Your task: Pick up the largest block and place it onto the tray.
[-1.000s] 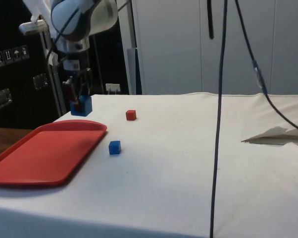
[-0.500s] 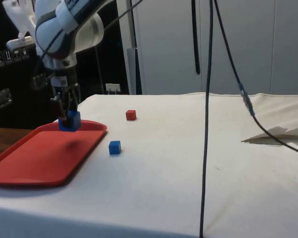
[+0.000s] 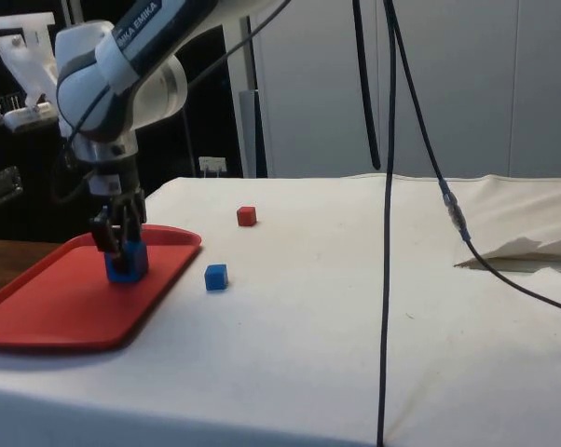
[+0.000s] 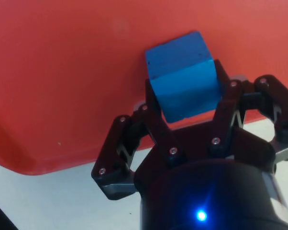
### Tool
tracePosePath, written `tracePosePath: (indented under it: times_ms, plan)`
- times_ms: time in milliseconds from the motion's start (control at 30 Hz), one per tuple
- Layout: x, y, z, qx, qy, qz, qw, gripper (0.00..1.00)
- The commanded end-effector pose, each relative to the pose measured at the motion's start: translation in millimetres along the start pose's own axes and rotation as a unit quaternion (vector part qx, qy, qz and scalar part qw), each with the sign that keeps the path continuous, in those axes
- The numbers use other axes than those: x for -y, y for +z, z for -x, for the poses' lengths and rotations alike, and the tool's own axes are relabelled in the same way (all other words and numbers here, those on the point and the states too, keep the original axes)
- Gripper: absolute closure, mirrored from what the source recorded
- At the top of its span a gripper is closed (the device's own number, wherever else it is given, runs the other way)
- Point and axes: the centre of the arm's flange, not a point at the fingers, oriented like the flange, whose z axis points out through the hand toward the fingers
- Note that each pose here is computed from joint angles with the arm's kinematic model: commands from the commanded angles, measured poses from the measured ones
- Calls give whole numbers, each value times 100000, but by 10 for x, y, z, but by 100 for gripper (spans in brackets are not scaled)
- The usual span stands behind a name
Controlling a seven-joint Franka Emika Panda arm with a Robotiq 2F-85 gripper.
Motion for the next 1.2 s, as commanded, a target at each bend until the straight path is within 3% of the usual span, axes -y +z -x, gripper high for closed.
tracePosePath:
  times_ms: [0,33,67,233,300,333,567,800,933,1000,1167]
  plan:
    - [22,39,-11,-177,-185,-576,99998,98]
    - [6,16,-1,-48,-70,1,100000,98]
    - [32,61,-8,-168,-212,-617,99998,98]
    - [62,37,-6,-252,-314,-357,99999,96]
    - [53,23,-4,-27,-369,-120,99999,72]
    - [72,26,-6,-273,-364,-364,99998,72]
    - [80,16,-5,-289,-355,-278,99999,1]
    - [80,16,-5,-289,-355,-278,99999,0]
    - [60,-178,-31,-473,-338,-281,99998,0]
    - [64,-110,-35,-551,-382,-333,99997,0]
    - [48,-385,-53,-562,-379,-547,99996,0]
